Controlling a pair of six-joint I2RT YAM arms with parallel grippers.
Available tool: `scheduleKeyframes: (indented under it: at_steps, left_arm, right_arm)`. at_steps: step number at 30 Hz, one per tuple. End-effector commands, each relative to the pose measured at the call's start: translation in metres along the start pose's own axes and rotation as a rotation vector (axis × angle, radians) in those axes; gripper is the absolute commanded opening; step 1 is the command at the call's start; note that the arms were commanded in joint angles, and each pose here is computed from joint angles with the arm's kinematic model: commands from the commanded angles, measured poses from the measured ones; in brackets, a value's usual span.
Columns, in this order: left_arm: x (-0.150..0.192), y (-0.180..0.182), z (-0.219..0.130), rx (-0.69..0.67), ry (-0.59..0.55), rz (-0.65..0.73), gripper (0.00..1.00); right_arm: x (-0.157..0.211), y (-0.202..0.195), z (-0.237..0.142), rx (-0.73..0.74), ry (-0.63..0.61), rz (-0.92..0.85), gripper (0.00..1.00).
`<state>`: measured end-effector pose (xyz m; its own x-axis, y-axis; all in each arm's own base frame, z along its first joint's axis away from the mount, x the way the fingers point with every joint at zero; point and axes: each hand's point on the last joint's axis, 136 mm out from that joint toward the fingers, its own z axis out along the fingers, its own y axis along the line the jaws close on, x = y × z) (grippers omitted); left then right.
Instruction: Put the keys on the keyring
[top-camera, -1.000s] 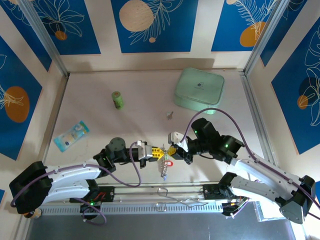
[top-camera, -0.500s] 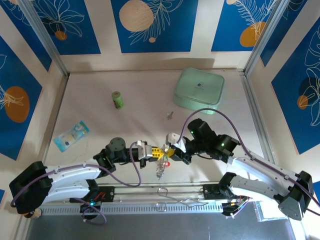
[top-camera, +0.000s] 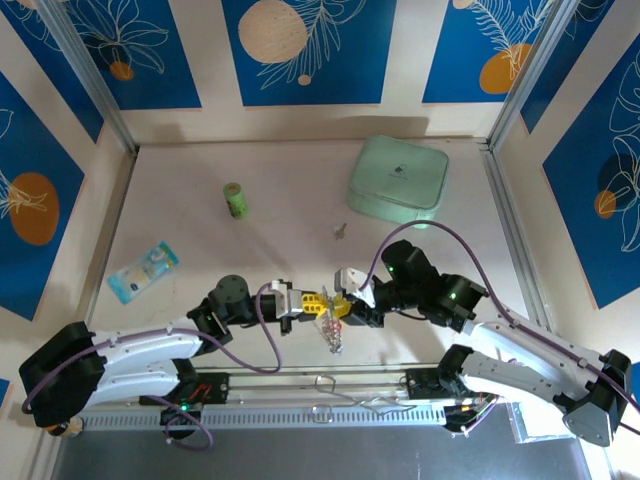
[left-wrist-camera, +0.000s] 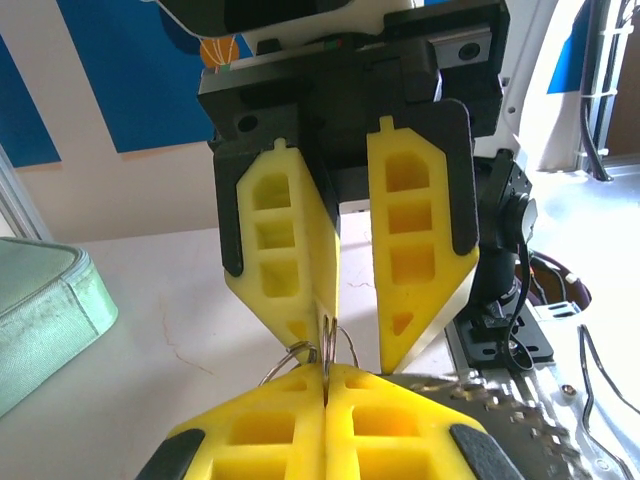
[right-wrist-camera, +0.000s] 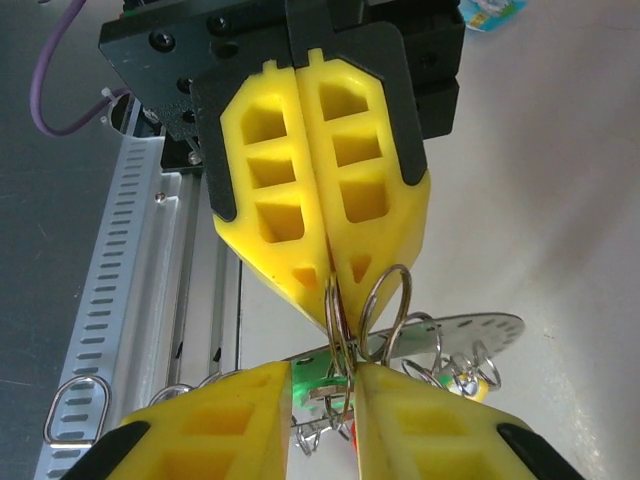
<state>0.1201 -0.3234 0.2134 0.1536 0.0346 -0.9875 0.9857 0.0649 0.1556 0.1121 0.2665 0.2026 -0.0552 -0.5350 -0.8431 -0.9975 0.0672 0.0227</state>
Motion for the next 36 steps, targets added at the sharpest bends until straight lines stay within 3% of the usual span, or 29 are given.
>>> scheduleKeyframes:
  at_steps: [1, 11, 14, 15, 20, 24, 27, 29, 31, 33, 34, 36]
  left_arm:
    - [-0.013, -0.003, 0.001, 0.021, -0.055, 0.015, 0.00]
    - [-0.010, -0.003, 0.003, 0.027, -0.046, 0.010, 0.00]
    - [-0.008, -0.001, 0.004, 0.016, -0.037, 0.005, 0.00]
    - [-0.008, 0.001, 0.004, 0.006, -0.029, 0.001, 0.00]
    - [0.003, 0.004, 0.007, 0.000, 0.054, -0.014, 0.14]
    - [0.011, 0.008, 0.009, -0.003, 0.128, -0.015, 0.16]
    - [0.012, 0.009, 0.012, 0.005, 0.159, -0.015, 0.16]
    - [0.011, 0.009, 0.014, 0.014, 0.166, -0.013, 0.10]
    - [0.009, 0.009, 0.014, 0.013, 0.160, -0.002, 0.01]
    - [0.005, 0.009, 0.012, 0.006, 0.138, 0.008, 0.00]
    - [0.004, 0.008, 0.010, 0.002, 0.123, 0.010, 0.00]
    - [-0.002, 0.008, 0.007, -0.016, 0.075, 0.001, 0.00]
  right_arm:
    - [-0.003, 0.000, 0.003, 0.001, -0.015, -0.025, 0.22]
    - [-0.008, -0.003, 0.002, 0.019, -0.029, -0.041, 0.16]
    - [-0.008, -0.002, 0.003, 0.011, -0.024, -0.043, 0.00]
    - [-0.007, -0.002, 0.002, 0.011, -0.017, -0.043, 0.00]
    - [0.006, -0.001, 0.001, 0.004, 0.096, -0.065, 0.00]
    - [0.012, 0.004, -0.001, -0.039, 0.204, -0.099, 0.00]
    - [0.011, 0.008, -0.001, -0.066, 0.276, -0.119, 0.00]
    - [0.007, 0.009, 0.000, -0.073, 0.296, -0.127, 0.00]
    - [0.002, 0.009, 0.001, -0.074, 0.286, -0.122, 0.00]
    - [-0.002, 0.006, 0.000, -0.056, 0.239, -0.109, 0.00]
    - [-0.005, 0.004, 0.000, -0.039, 0.207, -0.101, 0.07]
    - [-0.010, 0.001, -0.005, -0.021, 0.102, -0.070, 0.30]
